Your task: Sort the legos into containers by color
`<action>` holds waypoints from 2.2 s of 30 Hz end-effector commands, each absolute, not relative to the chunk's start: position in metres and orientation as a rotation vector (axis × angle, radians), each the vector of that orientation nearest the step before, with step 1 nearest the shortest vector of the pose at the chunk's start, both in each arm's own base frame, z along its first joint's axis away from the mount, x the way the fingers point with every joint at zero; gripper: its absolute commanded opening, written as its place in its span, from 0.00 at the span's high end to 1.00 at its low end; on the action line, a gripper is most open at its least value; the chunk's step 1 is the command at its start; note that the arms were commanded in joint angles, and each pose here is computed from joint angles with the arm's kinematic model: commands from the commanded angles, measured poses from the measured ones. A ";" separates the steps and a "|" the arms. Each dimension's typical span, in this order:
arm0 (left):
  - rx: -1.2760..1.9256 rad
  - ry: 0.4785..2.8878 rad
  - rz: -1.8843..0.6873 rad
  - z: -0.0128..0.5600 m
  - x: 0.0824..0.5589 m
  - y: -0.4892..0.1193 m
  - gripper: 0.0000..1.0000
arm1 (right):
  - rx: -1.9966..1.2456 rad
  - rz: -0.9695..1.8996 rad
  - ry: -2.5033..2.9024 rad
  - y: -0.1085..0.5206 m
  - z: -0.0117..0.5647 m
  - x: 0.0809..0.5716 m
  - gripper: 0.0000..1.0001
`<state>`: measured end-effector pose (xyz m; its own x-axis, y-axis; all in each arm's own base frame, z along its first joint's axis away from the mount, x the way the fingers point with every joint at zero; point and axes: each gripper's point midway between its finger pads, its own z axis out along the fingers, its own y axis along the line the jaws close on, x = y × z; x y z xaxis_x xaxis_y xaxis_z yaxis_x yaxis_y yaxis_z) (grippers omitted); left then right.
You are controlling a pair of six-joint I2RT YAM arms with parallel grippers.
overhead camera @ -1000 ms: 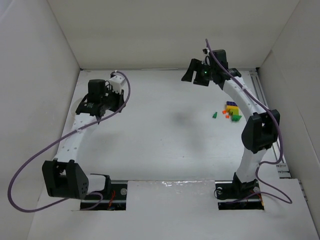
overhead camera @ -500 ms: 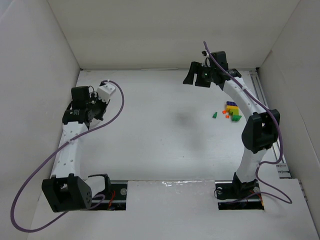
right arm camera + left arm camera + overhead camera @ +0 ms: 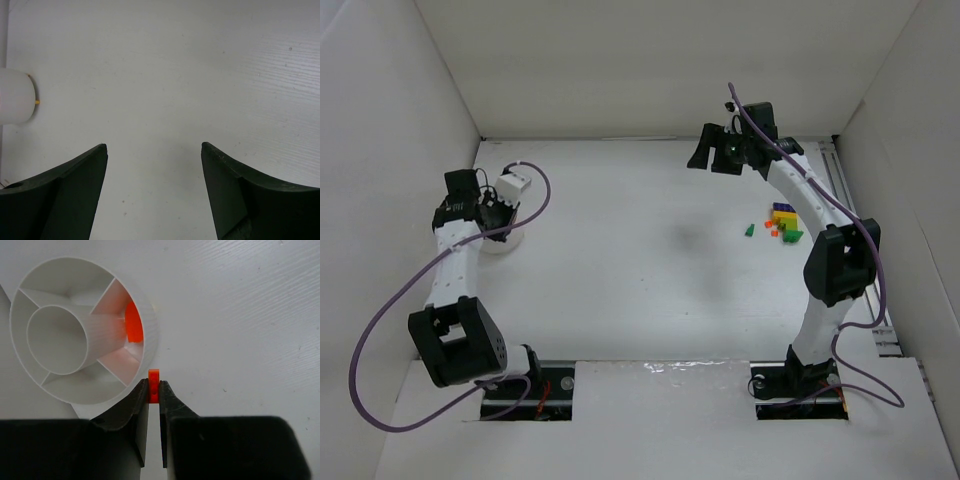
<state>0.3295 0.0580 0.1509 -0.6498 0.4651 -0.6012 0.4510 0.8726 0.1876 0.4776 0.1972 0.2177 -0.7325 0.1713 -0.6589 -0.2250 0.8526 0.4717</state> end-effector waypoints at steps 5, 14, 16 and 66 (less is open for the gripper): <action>0.674 2.328 0.087 0.163 0.342 0.076 1.00 | -0.071 0.697 2.221 0.198 0.244 0.476 0.20; 0.657 2.334 0.119 0.160 0.353 0.087 0.99 | -0.093 0.698 2.211 0.203 0.248 0.475 0.20; 0.654 2.330 0.134 0.162 0.357 0.090 0.99 | -0.103 0.703 2.212 0.207 0.248 0.473 0.20; 0.617 1.895 -0.238 0.299 0.363 -0.018 0.85 | -0.467 0.384 2.375 0.059 0.166 0.411 0.45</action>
<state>0.3699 0.0271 0.2710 -0.3597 0.3719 -0.8557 0.4422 0.8755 0.1946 0.4281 0.0852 0.1621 -0.7574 -0.0792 -0.6481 -0.3266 0.9055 0.2710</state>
